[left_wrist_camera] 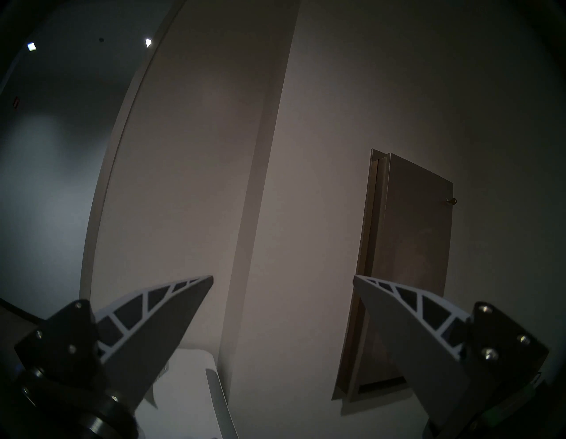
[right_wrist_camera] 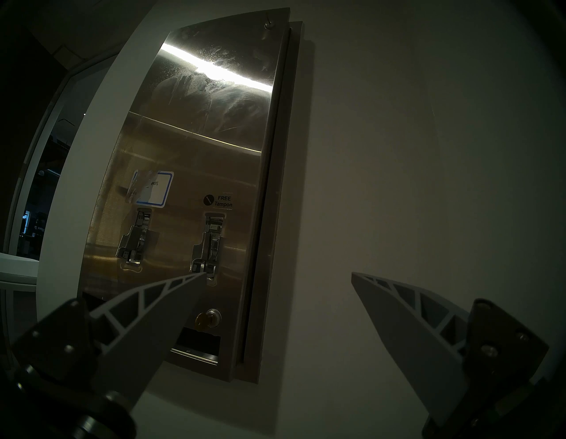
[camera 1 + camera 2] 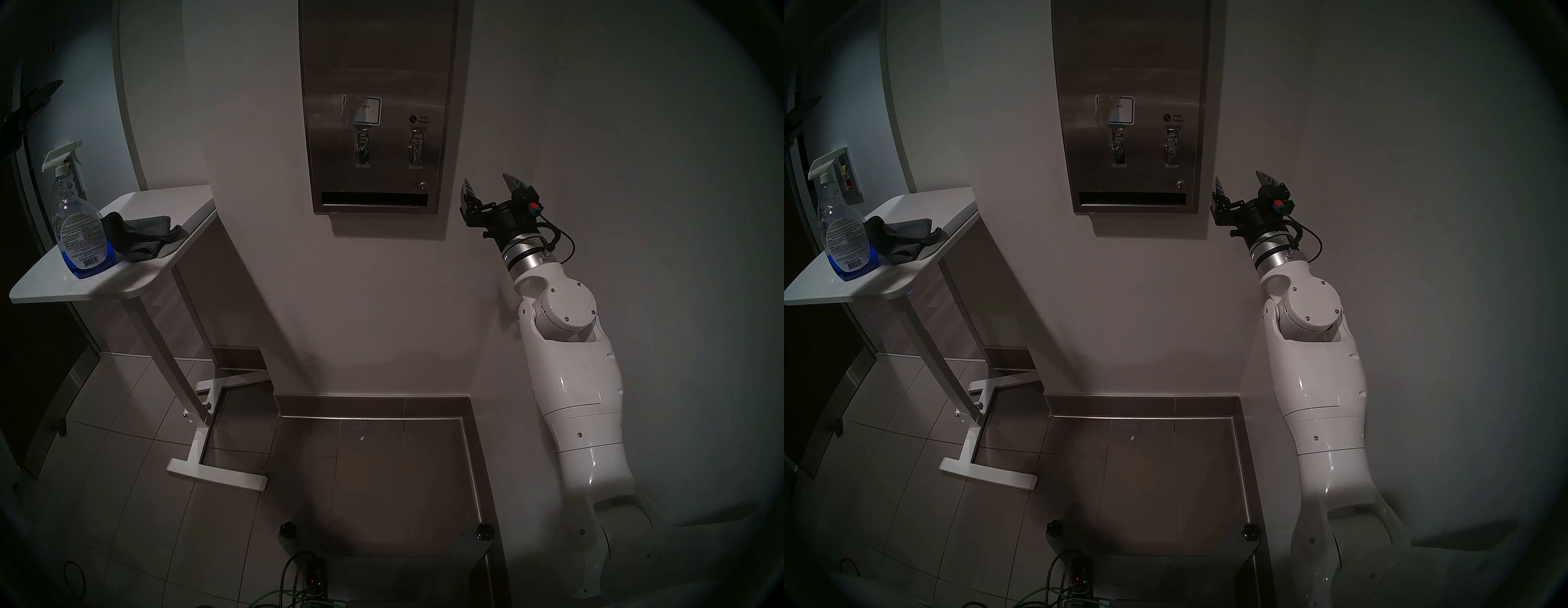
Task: Pick up the cleaner bottle and spray the cleaner onto the surface
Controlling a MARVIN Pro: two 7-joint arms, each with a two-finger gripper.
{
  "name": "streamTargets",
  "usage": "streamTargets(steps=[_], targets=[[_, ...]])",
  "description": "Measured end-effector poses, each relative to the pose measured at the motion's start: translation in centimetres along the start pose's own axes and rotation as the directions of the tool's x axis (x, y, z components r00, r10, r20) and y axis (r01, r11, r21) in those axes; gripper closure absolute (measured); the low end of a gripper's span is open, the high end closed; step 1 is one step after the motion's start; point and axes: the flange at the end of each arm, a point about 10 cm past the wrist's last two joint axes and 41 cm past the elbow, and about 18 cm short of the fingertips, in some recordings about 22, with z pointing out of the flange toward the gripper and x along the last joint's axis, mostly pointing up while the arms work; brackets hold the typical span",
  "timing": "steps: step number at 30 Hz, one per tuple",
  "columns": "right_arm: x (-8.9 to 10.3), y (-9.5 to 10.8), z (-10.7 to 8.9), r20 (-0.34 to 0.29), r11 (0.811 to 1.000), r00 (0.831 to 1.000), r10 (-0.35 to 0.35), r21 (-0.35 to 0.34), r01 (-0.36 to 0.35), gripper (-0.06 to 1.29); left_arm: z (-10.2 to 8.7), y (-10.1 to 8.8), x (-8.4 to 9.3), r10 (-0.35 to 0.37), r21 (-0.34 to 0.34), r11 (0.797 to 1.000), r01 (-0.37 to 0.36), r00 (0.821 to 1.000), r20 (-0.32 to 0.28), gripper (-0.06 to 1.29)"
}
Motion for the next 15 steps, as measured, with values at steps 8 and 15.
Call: streamTargets(steps=[8,15], targets=[[0.0,0.0,0.0,-0.001,1.000,1.000,0.000,0.000,0.000,0.00,-2.2,-2.3,-0.2,-0.030,0.028,0.999,0.028,0.997,0.076,0.00],[0.1,0.0,0.0,-0.001,1.000,1.000,0.000,0.000,0.000,0.00,-3.9,-4.1,-0.5,-0.028,0.062,0.998,0.020,0.990,0.139,0.00]])
